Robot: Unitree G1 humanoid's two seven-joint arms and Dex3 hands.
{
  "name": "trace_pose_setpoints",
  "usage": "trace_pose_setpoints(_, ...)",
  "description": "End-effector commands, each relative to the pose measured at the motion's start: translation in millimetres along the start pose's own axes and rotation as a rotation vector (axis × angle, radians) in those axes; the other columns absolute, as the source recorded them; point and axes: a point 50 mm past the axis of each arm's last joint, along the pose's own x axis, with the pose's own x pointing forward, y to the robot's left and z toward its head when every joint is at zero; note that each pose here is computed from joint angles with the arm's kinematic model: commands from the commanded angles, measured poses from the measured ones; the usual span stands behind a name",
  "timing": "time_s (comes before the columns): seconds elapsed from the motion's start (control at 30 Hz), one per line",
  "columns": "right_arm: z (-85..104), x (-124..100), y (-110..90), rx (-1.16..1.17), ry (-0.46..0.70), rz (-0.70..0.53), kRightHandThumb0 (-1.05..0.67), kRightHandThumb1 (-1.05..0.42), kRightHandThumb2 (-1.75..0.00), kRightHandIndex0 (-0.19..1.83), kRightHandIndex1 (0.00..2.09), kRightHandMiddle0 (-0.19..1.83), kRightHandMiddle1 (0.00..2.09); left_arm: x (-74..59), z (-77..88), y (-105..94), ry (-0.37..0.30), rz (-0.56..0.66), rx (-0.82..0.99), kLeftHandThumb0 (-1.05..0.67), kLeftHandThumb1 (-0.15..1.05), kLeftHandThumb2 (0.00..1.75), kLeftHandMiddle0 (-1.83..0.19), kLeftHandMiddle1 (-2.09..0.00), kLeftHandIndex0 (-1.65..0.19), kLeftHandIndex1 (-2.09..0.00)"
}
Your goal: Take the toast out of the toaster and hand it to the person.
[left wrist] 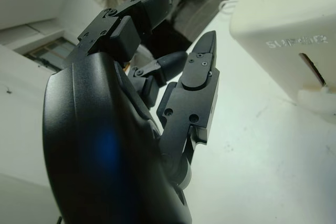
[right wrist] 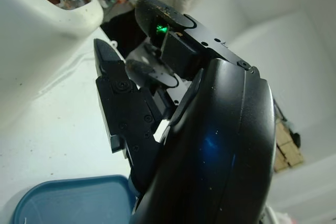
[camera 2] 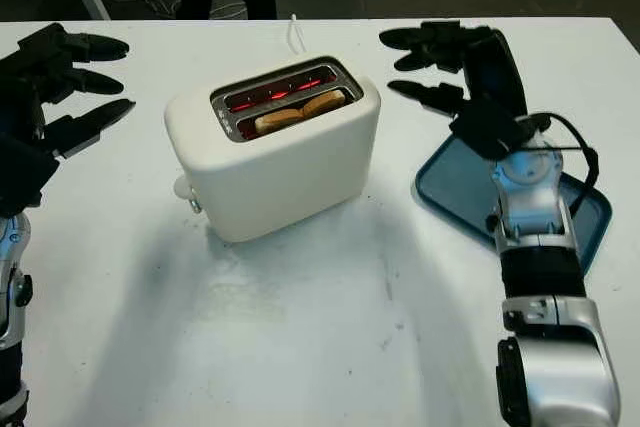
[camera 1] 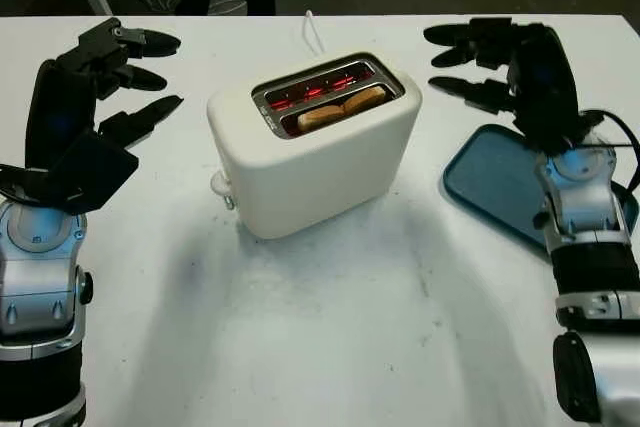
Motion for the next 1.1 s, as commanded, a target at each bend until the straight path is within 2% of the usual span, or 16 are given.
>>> trace_pose_setpoints(0.0, -1.1, -3.4, -2.6, 0.029, 0.007, -0.023, -0.22, -0.81, 0.00, 0.68, 0.64, 0.93, 0.01, -2.0, 0.3, 2.2, 0.007, 0.010, 0.008, -0.06, 0.92, 0.02, -0.44, -1.01, -0.48, -0.67)
trace_pose_setpoints(0.3, -2.2, 0.9, -1.4, -0.004, 0.021, -0.015, -0.21, -0.81, 0.00, 0.74, 0.63, 0.94, 0.01, -4.8, -2.8, -2.1, 0.015, 0.019, -0.018, -0.08, 0.92, 0.02, -0.47, -1.00, -0.49, -0.66)
trace_pose_setpoints(1.07, -0.9, 2.0, 1.8, 0.020, 0.027, -0.009, -0.15, -0.80, 0.00, 0.74, 0.66, 0.94, 0.01, -7.7, -1.6, -2.7, 0.022, 0.022, -0.033, -0.13, 0.92, 0.04, -0.46, -0.99, -0.49, -0.62)
